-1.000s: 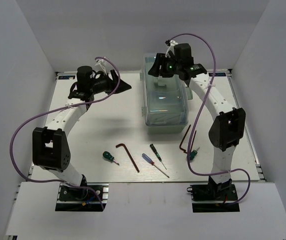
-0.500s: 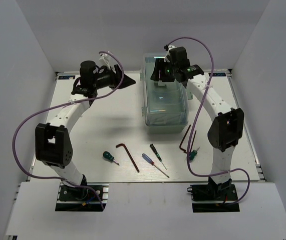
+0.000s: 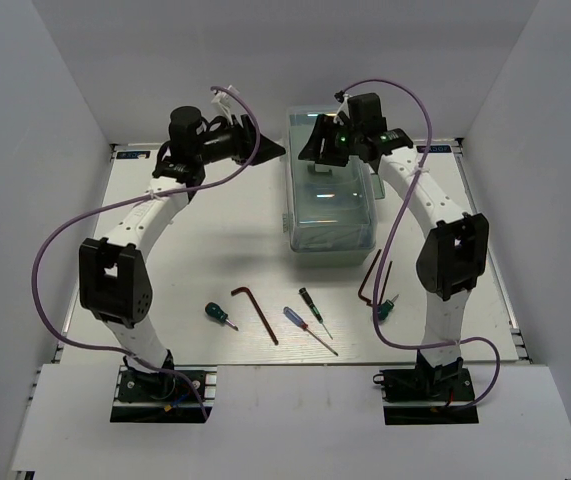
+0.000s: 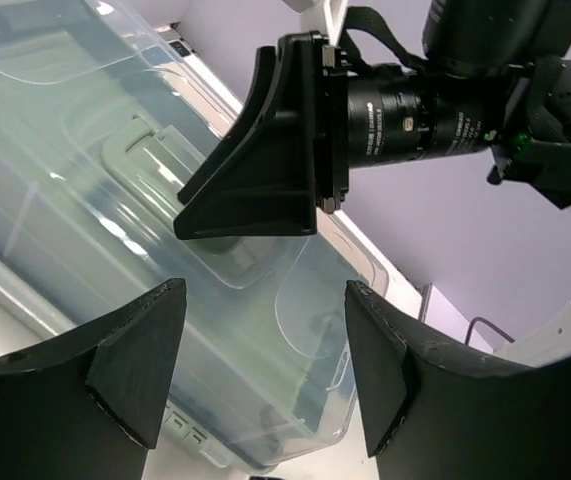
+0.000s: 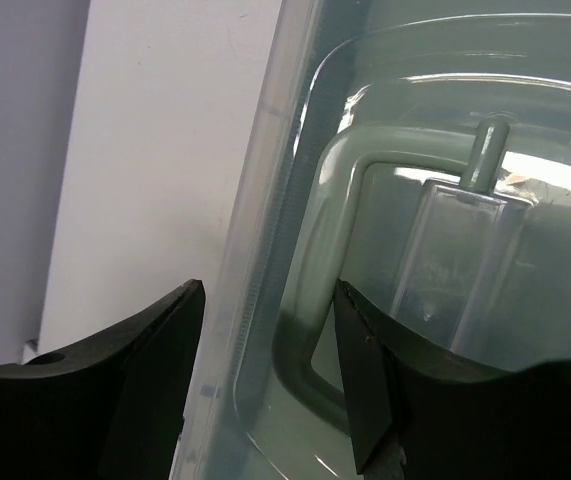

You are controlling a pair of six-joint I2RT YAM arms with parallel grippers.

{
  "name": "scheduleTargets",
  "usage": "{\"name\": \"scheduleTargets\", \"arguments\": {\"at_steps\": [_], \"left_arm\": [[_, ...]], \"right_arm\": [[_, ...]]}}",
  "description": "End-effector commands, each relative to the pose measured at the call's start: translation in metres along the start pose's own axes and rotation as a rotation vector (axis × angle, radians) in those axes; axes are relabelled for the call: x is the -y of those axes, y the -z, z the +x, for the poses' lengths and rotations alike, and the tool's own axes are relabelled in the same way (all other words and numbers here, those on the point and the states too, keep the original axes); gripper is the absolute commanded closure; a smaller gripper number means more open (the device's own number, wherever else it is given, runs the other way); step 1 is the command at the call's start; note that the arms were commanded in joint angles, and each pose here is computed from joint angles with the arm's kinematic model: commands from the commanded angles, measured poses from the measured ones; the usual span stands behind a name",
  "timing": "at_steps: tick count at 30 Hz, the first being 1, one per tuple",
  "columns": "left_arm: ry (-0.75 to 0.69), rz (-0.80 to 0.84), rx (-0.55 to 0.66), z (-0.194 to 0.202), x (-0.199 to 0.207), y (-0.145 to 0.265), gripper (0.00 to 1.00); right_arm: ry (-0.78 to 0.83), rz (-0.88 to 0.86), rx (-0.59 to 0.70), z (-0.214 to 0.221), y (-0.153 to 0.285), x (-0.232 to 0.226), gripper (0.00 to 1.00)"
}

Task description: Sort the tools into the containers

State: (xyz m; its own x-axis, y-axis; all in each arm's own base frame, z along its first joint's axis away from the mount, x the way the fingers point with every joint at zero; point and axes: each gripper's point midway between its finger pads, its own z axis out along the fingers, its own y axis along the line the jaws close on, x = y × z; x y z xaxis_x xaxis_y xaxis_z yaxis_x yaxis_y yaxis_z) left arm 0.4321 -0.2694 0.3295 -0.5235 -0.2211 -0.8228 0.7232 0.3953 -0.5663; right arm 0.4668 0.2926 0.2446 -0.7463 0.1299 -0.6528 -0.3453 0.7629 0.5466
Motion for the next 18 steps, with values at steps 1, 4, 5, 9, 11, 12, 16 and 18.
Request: {"name": "scheduleTargets", "arguments": {"at_steps": [1,4,5,9,11,12,16,18], "left_arm": [[-0.05,0.053,0.019,-0.017,0.021,-0.005,0.25],[-0.021,0.028,0.028,-0.02,0.008,-0.013,0.25],[-0.017,0.031,0.032,-0.022,0.007,-0.016,0.25],[0.038,0.018,0.033,-0.024,-0.007,-0.033,0.25],[0.055,-0.002,0.027,-0.024,-0.02,-0.042,0.25],[0.072,-0.015,0.028,-0.028,-0.022,-0.044,0.25],[0.116,-0.039,-0.008,-0.02,-0.04,-0.054,0.24],[0.117,-0.043,0.005,-0.025,-0.04,-0.056,0.23]], "right_arm": [[-0.059,-0.164,-0.022,-0.006,0.0,-0.032,0.4],[-0.077,-0.229,0.0,-0.019,0.006,-0.043,0.41],[-0.073,-0.239,0.013,-0.023,0.007,-0.042,0.41],[-0.089,-0.282,0.024,-0.031,0.015,-0.047,0.42],[-0.103,-0.313,0.012,-0.029,0.019,-0.051,0.42],[-0.105,-0.329,0.032,-0.035,0.022,-0.052,0.42],[-0.128,-0.367,0.036,-0.038,0.027,-0.052,0.44],[-0.134,-0.371,0.04,-0.041,0.028,-0.051,0.44]]}}
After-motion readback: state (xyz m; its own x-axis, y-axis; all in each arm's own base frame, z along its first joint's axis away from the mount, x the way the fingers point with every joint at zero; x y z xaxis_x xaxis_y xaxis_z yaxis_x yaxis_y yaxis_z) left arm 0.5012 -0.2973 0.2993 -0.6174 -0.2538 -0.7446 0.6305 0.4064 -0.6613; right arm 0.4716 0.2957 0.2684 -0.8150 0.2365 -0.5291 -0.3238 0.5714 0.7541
